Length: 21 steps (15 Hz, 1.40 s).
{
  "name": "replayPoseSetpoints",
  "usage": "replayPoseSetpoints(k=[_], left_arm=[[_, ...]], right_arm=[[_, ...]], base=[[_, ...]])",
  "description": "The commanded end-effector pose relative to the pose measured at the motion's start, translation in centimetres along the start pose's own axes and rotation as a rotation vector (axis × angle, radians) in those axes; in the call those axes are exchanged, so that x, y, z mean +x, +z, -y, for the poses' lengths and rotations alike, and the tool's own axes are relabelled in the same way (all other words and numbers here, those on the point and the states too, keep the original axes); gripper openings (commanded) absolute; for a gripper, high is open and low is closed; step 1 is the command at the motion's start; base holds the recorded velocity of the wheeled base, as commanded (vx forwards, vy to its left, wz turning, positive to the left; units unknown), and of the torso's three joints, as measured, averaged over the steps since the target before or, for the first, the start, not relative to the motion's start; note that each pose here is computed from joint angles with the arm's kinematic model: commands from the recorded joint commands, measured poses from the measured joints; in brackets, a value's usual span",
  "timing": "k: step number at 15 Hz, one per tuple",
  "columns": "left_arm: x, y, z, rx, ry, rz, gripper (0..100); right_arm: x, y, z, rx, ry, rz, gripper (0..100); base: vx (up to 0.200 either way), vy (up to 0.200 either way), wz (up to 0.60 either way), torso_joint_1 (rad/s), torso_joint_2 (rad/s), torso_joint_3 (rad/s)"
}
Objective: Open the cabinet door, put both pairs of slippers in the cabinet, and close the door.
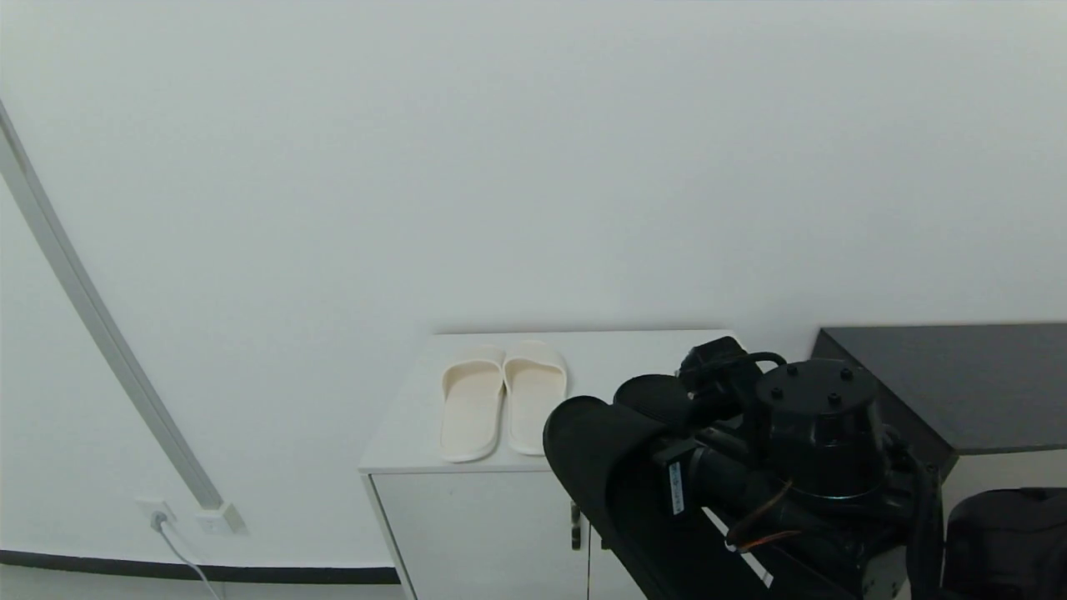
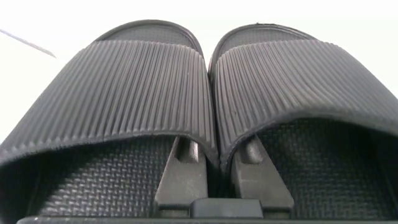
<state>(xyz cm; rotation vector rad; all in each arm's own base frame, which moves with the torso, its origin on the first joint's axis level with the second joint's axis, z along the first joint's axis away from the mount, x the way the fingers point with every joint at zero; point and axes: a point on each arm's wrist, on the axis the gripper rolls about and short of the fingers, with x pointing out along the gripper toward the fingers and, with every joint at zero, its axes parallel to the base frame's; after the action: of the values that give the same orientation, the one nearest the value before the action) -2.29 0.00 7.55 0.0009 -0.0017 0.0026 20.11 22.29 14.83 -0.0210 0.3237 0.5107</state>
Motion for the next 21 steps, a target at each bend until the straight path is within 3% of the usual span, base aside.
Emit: replayPoseSetpoints(k=[1,8,21], left_arm=[[0.0,0.0,0.0,0.001,0.001,0.0,0],[0.0,0.0,0.0,-0.001,0.001,0.0,0],[0.0,0.0,0.0,-0.002,0.001,0.0,0]], right_arm=[[-0.3,0.2,0.0,0.003,0.013,0.006,0],[0.1,-0.5,0.2,0.0,0.004,-0.018,0],[0.3,-1.2,0.4,-0.01,-0.004,-0.041,0]], base=[[-0.2,0.0,0.0,0.002,0.0,-0.007],[-0.2,0.0,0.0,0.002,0.0,0.002],[0.0,0.0,0.0,0.0,0.0,0.0]])
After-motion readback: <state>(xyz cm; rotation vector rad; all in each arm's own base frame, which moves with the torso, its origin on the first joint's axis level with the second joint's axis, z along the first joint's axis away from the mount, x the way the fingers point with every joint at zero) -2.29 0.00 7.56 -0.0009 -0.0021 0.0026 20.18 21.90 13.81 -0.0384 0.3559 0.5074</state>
